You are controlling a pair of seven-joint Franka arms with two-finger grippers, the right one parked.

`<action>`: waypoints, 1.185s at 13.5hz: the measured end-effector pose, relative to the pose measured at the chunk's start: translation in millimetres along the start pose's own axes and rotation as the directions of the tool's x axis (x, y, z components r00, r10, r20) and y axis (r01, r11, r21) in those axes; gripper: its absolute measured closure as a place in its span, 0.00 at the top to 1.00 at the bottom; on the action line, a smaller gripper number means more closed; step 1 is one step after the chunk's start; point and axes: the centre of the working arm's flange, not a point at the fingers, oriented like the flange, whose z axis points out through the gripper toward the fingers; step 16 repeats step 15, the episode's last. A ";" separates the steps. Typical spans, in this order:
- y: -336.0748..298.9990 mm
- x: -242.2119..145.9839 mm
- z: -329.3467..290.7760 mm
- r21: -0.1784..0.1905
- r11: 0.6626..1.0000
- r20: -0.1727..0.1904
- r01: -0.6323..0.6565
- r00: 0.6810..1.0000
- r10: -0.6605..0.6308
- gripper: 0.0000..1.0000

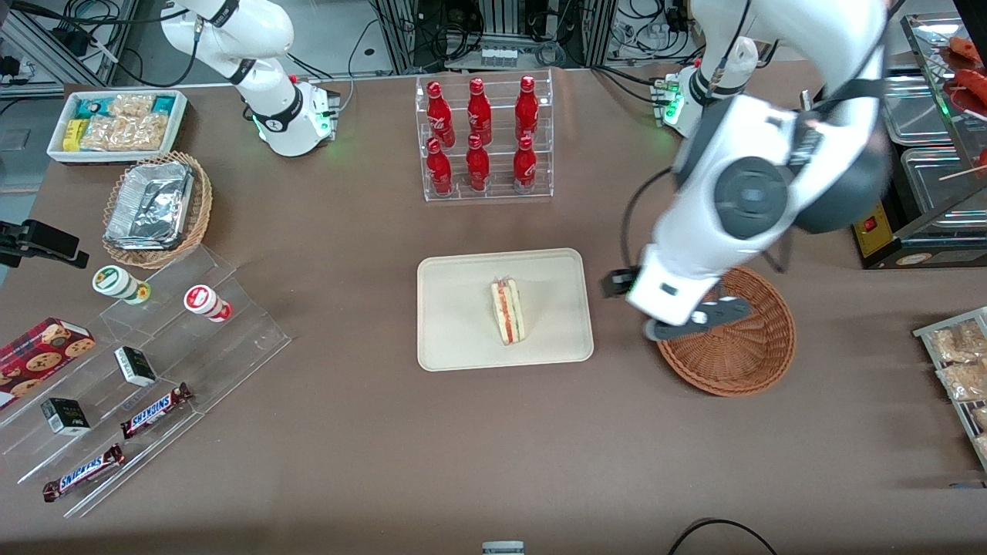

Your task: Place sandwich from basket to tray

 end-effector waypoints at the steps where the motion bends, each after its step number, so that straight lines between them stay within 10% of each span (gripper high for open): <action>1: -20.3 4.4 -4.9 -0.003 1.000 0.003 -0.029 1.000 0.029 1.00; 16: -240.9 -73.1 -129.5 -0.011 0.930 -0.014 -0.368 0.930 0.368 1.00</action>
